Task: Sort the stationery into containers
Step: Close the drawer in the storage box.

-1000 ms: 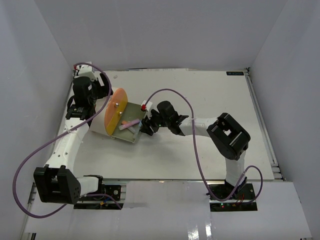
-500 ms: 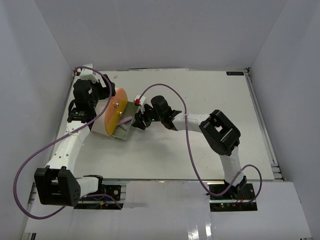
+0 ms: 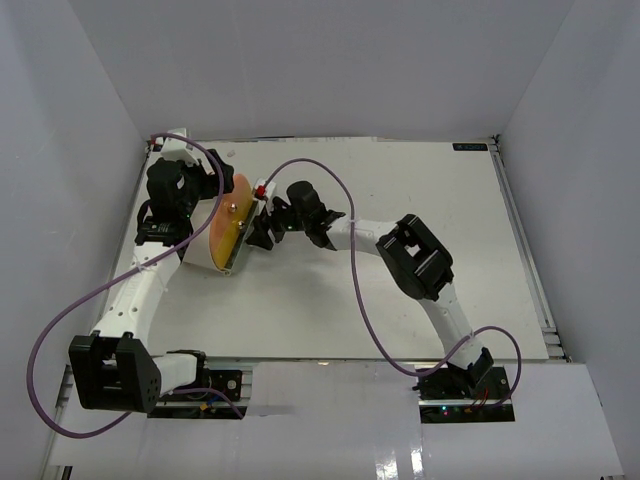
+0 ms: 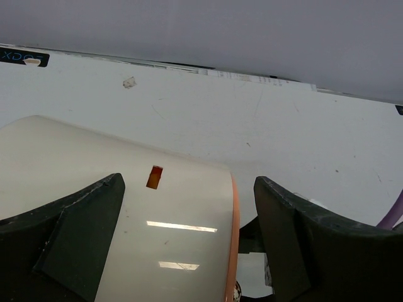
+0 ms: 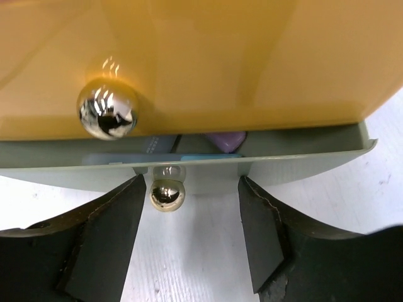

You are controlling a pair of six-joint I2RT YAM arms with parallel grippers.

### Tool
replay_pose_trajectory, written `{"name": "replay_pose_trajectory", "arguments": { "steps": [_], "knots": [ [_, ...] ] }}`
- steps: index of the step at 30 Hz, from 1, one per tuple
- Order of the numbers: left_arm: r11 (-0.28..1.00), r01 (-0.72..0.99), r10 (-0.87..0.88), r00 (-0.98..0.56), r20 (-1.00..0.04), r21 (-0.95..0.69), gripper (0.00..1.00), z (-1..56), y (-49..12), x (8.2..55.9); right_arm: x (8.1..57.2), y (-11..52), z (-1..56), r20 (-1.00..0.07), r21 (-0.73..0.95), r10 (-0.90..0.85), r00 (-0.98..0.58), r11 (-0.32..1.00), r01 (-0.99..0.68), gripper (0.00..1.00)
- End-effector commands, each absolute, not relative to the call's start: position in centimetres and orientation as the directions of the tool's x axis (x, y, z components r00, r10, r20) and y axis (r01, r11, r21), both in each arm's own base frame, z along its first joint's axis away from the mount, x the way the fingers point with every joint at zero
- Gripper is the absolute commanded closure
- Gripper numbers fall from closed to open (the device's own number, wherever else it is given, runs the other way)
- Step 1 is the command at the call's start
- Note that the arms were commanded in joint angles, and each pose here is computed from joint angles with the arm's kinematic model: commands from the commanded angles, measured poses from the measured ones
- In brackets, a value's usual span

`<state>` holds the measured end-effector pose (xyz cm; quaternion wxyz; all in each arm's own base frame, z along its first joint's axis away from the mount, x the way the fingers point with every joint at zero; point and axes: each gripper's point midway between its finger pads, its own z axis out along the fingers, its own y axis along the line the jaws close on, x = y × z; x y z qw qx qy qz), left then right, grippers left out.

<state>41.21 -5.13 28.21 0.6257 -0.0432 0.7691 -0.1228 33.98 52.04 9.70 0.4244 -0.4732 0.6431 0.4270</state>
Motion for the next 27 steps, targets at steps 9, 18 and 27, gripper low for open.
{"name": "replay_pose_trajectory", "arguments": {
  "steps": [9,18,27],
  "knots": [
    [0.944,0.091,-0.254,-0.418,-0.872,-0.318,0.05,22.3,-6.7,39.1,34.7,56.1,15.5,-0.984,0.145,-0.089,-0.154,0.102,-0.984,0.30],
    [0.942,0.106,-0.258,-0.383,-0.887,-0.320,0.05,24.0,-6.7,39.1,33.8,53.4,16.6,-0.985,0.108,-0.115,-0.125,0.142,-0.984,0.19],
    [0.943,0.104,-0.258,-0.369,-0.893,-0.316,0.04,24.2,-6.6,39.2,33.0,50.7,16.2,-0.979,0.110,-0.147,-0.138,0.185,-0.977,0.21]
  ]
}}
